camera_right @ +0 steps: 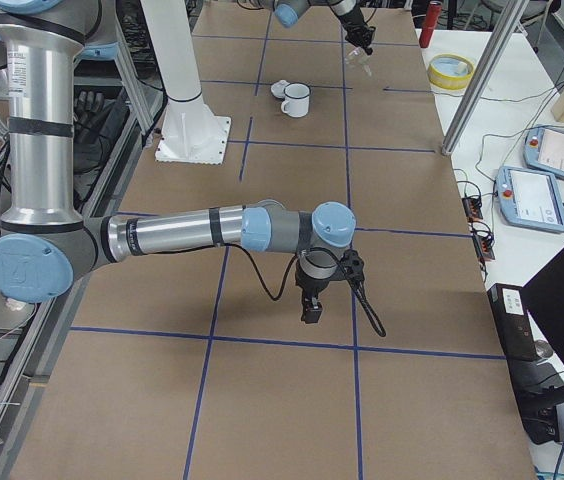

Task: Remove funnel from cup
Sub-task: 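Carry the funnel farther from the robot and set it down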

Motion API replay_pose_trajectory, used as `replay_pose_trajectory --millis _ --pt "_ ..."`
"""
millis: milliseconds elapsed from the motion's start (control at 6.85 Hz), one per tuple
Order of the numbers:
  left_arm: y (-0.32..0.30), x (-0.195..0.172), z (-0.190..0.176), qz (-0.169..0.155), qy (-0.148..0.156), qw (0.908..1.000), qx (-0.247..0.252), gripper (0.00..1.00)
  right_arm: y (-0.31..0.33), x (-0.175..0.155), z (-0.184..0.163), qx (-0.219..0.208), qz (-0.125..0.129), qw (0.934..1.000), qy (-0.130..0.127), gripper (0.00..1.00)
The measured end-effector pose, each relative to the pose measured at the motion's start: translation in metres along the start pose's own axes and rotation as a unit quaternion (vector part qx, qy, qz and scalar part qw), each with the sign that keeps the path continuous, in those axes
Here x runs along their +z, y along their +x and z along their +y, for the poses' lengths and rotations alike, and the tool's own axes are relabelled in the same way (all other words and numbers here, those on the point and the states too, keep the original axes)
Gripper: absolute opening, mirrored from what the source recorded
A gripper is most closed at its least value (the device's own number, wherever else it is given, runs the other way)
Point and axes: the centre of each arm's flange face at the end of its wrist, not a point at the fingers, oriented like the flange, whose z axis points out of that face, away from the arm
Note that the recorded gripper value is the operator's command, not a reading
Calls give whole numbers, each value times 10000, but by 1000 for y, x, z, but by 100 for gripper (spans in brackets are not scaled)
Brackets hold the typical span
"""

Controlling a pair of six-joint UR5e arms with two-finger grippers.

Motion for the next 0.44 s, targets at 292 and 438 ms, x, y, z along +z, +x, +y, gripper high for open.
replay_pose_trajectory --millis 292,438 --pt "-19 80 -20 705 442 9916 -994 0 0 0 0 0 0 10000 0 100" --pt "-30 111 -20 916 590 9861 -1251 0 0 0 0 0 0 10000 0 100"
